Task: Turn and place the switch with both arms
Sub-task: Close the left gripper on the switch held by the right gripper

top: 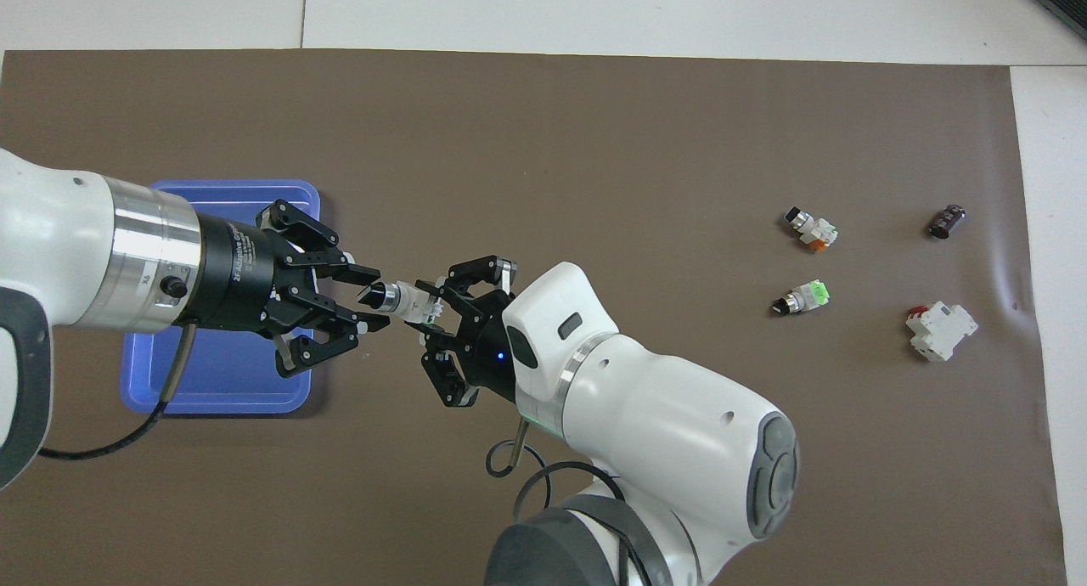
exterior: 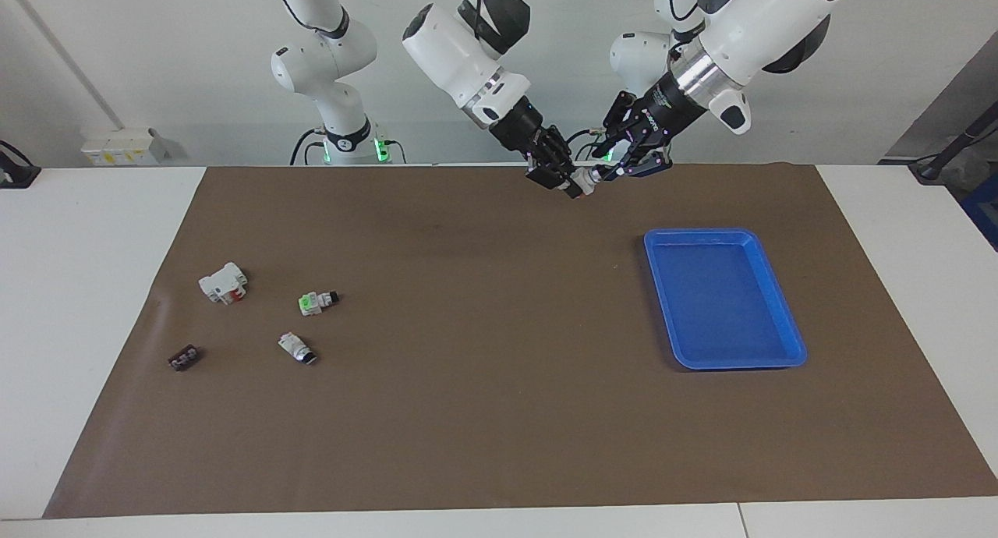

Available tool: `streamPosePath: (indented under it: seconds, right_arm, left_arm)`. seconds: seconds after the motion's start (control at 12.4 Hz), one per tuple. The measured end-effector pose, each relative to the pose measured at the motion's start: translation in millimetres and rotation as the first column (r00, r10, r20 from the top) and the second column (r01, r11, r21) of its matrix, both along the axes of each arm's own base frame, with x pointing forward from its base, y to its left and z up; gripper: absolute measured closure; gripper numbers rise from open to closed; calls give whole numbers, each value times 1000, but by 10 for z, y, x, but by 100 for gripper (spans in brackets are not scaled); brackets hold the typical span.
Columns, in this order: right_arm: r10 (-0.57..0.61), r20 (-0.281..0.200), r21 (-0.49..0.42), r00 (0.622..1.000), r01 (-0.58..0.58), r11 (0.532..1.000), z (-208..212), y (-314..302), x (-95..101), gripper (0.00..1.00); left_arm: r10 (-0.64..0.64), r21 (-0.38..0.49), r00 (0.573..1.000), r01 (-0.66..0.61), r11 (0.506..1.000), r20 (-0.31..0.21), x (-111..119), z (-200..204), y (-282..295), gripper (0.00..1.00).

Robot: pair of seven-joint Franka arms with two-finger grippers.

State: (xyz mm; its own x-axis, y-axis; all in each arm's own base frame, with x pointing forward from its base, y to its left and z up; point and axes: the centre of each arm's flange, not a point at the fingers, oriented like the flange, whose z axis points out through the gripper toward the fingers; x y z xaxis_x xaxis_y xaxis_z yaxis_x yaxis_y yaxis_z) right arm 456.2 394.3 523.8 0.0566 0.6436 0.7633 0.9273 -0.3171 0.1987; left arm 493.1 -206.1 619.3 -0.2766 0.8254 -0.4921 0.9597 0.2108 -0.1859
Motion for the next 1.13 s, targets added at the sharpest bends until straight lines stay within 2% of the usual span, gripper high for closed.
streamPosePath:
  seconds: [0.08, 0.16, 0.24, 0.32, 0.4, 0.48, 0.56, 0.89, 1.13]
  right_arm:
    - [0, 0, 0, 1000, 0, 1000, -1, 1, -1, 67]
    - [0, 0, 0, 1000, 0, 1000, -3, 1, -2, 67]
    - [1, -1, -1, 1000, -1, 1000, -7, 3, -4, 67]
    - [1, -1, -1, 1000, -1, 1000, -7, 3, -4, 67]
    - [2, -1, -1, 1000, -2, 1000, -9, 6, -8, 67]
    - [2, -1, -2, 1000, -2, 1000, -9, 7, -10, 67]
    - [3, 0, -2, 1000, -3, 1000, -7, 11, -14, 67]
    - [4, 0, -2, 1000, -4, 1000, -8, 12, -16, 67]
    - [4, -1, -3, 1000, -4, 1000, -11, 13, -17, 67]
  left_arm:
    - [2, -1, 1000, -2, 1000, 3, 4, 3, 5, 67]
    - [2, -1, 1000, -2, 1000, 4, 2, 7, 4, 67]
    - [3, -2, 1000, -3, 1000, 6, 2, 12, 9, 77]
    - [2, -2, 1000, -2, 1000, 7, -1, 16, 8, 77]
    - [4, -3, 1000, -4, 1000, 9, 5, 19, 19, 83]
    - [5, -3, 1000, -5, 1000, 10, 6, 21, 22, 84]
    - [7, -4, 1000, -7, 1000, 11, 9, 23, 30, 90]
    - [-16, -4, 1000, 16, 1000, 24, 7, 21, 30, 90]
    - [-101, -4, 992, 102, 995, 75, 5, 19, 28, 90]
